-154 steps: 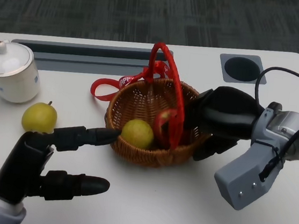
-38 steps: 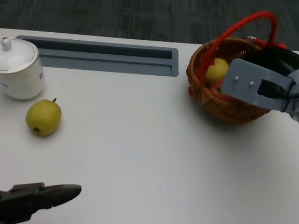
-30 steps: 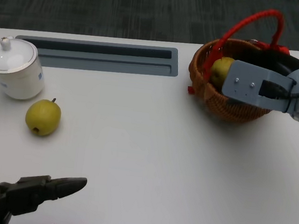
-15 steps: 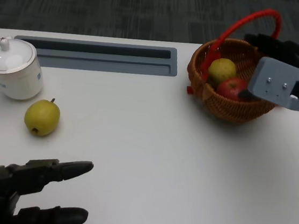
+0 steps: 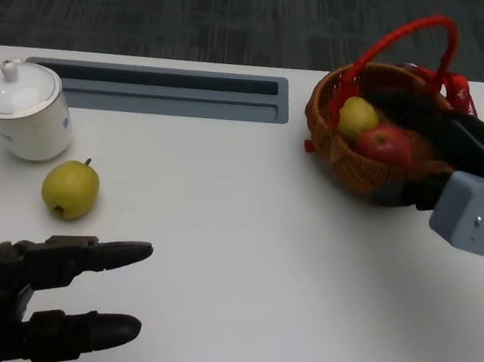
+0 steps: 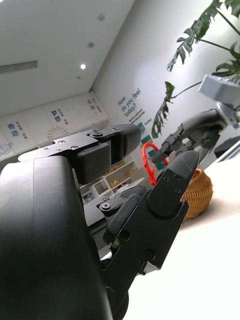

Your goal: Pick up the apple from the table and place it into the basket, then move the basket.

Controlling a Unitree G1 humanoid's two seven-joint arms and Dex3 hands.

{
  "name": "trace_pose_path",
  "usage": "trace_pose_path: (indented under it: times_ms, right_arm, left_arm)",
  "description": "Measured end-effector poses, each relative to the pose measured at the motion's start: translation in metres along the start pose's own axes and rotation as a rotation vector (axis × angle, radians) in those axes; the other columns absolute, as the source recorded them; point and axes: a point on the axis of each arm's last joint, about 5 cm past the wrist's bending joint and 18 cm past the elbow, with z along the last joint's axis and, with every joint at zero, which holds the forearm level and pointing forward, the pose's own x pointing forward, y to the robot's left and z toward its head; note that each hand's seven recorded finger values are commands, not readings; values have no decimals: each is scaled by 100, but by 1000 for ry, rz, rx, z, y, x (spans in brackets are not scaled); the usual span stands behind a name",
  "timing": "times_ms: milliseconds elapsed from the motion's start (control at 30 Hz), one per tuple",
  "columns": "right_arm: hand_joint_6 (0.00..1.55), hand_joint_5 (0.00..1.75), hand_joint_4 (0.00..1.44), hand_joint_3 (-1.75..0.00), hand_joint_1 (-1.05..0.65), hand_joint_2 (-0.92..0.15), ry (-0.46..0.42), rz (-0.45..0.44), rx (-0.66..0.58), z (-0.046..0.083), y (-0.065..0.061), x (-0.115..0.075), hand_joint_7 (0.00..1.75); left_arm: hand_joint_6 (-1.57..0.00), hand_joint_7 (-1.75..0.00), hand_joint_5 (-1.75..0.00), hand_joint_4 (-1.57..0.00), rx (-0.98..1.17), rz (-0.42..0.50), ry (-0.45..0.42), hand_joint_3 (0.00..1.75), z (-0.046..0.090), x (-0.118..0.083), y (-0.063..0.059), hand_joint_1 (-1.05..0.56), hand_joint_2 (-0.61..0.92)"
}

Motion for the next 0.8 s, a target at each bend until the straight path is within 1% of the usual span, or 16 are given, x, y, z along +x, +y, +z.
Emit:
trace_pose_path:
  times_ms: [100,267,400,533,667,800]
  right_arm:
    - [39,3,47,0,-75,-82,-87,-4,65,-1,11,-10,3]
    - [50,3,56,0,-57,-78,-205,-5,167,0,28,-22,3]
    - [55,3,63,0,-55,-77,-294,-20,241,5,39,-23,2]
    - [54,2,65,-1,-55,-78,-342,-7,303,9,50,-24,1]
    - [55,1,66,0,-55,-77,-360,22,372,11,61,-26,1]
    - [57,1,67,-1,-53,-78,-380,43,416,14,71,-25,1]
  left_arm:
    - [-99,0,-2,-113,3,-6,0,0,-1,1,1,-51,74]
    - [-99,0,-1,-111,6,-9,-17,0,-3,7,3,-50,73]
    - [-99,0,0,-110,0,-8,-18,0,-4,8,4,-50,73]
    - [-99,0,0,-109,1,-12,-16,0,-5,9,4,-52,74]
    - [-99,0,0,-110,6,-13,-28,0,-6,13,5,-52,74]
    - [-100,0,0,-110,6,-19,-29,0,-6,13,5,-52,74]
